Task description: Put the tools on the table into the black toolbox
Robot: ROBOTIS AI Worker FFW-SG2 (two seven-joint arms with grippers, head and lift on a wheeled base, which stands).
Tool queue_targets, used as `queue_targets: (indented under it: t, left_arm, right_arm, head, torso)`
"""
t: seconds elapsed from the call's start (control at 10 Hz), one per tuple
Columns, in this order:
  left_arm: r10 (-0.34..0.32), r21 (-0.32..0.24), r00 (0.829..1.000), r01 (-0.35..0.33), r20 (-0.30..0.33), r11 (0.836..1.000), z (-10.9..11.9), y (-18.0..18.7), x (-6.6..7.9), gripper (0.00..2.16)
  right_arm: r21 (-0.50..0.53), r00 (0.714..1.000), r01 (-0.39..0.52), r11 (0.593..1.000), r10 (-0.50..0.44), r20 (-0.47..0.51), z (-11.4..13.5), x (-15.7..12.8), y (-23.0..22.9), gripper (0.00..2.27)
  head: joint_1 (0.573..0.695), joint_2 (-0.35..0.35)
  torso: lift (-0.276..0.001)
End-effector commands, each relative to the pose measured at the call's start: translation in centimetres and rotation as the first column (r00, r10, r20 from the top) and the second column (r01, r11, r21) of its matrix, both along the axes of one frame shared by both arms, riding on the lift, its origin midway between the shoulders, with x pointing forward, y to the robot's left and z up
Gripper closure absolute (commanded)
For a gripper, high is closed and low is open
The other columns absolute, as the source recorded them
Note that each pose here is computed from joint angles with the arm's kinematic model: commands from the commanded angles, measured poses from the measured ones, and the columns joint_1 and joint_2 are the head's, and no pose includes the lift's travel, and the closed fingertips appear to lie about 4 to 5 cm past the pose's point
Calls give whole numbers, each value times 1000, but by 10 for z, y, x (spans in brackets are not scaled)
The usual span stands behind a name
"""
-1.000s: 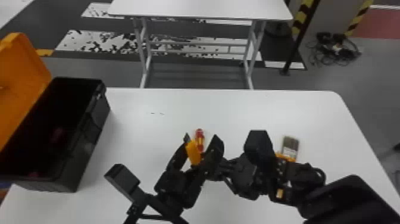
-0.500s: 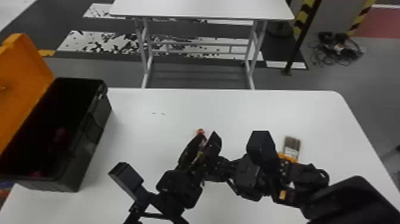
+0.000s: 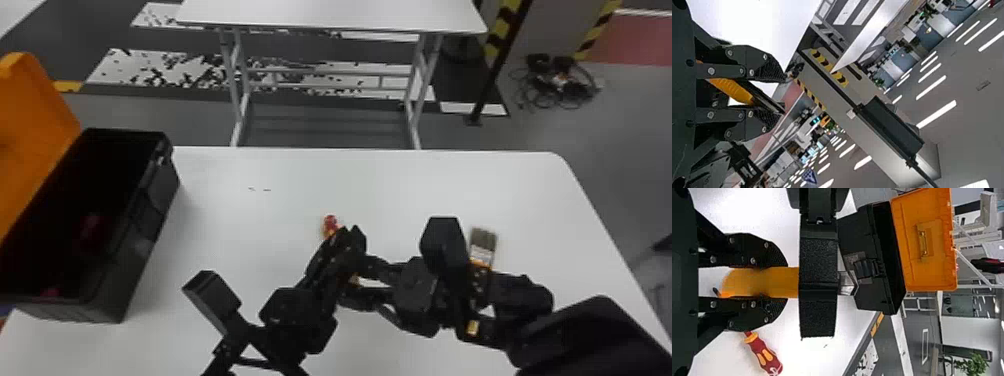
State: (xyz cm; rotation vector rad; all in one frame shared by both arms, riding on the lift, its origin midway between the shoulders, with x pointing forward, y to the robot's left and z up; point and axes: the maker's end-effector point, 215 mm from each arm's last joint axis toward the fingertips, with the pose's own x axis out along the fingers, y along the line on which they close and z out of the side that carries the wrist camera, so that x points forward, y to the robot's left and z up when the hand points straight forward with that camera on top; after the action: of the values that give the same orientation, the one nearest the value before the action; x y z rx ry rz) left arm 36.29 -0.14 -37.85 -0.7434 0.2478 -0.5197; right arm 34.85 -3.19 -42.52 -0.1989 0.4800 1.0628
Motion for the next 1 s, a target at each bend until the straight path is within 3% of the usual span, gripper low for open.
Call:
queue_targets:
  t: [0.0,0.6,0.7,0.9]
  left_arm:
    - [17,12,1000,-17,1,1000,-2,7,4,2135]
    - [124,85,992,-126,35,988,-2,72,35,2135]
    - [142,96,989,-147,50,984,3,86,38,2135]
    - [192,110,974,-205,117,973,38,121,43,2135]
  right_arm:
    - [23,1000,23,999,-22,-17,1,-2,-9,2]
    - [127,985,172,977,-169,-33,17,5,-82,36]
    - [145,979,204,968,-202,-28,21,5,-99,36]
    - [183,966,257,949,-258,-23,26,1,-129,46]
  head:
    - [695,-54]
    - [695,-57]
    - [695,-61]
    - [695,-70]
  torso:
    - [-75]
    - [-75]
    - [-75]
    - [-75]
